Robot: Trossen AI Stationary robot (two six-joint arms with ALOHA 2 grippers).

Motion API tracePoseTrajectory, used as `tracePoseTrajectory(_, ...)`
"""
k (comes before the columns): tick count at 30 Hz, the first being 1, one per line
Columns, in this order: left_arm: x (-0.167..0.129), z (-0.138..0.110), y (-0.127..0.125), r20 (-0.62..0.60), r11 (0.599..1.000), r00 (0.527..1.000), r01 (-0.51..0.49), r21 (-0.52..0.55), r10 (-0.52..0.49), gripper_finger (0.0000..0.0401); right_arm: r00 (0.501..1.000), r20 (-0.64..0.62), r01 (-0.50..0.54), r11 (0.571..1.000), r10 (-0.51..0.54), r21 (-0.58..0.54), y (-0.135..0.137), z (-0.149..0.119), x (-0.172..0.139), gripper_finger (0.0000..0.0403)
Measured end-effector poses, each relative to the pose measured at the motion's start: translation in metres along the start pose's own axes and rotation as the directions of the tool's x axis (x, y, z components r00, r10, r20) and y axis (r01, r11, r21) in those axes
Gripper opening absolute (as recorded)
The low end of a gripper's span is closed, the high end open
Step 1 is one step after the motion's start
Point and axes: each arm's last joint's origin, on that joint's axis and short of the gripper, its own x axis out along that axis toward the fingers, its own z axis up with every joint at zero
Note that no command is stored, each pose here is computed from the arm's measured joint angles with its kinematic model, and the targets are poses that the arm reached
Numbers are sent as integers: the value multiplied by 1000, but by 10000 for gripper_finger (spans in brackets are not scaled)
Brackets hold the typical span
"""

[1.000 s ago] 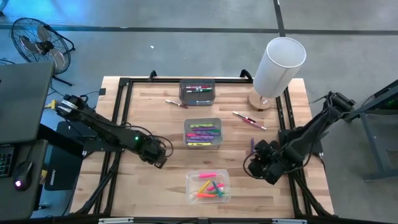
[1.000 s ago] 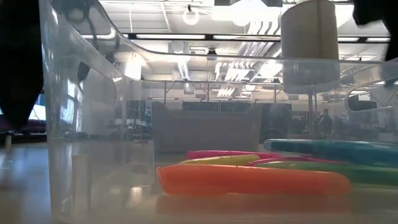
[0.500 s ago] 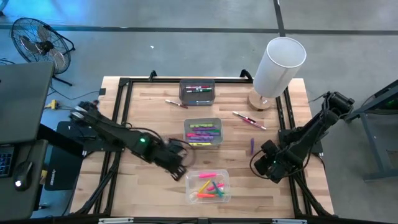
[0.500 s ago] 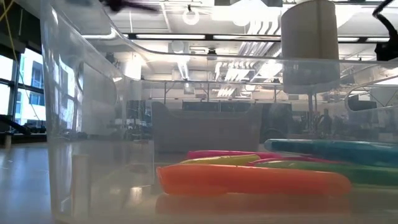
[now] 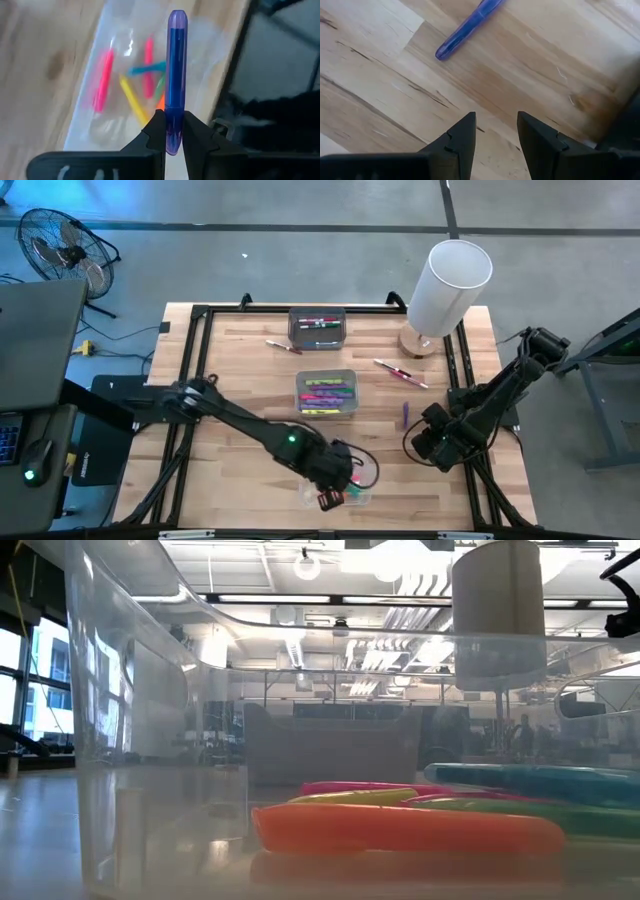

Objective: Pick & Place Markers
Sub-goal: Put the violet pen into the transparent bin, then put the pink marker pen into the black bin

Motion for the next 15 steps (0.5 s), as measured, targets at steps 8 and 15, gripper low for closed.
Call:
tracePoseTrajectory(8,42,-6,0,-168,998,984,57,-22,-60,140,1000,10,-19,1000,19,13,-7,7,-8,133)
tracePoseTrajectory(15,45,-5,-1,-157,998,985,66,-22,-69,189,994,97,-50,998,46,40,-21,32,-18,133)
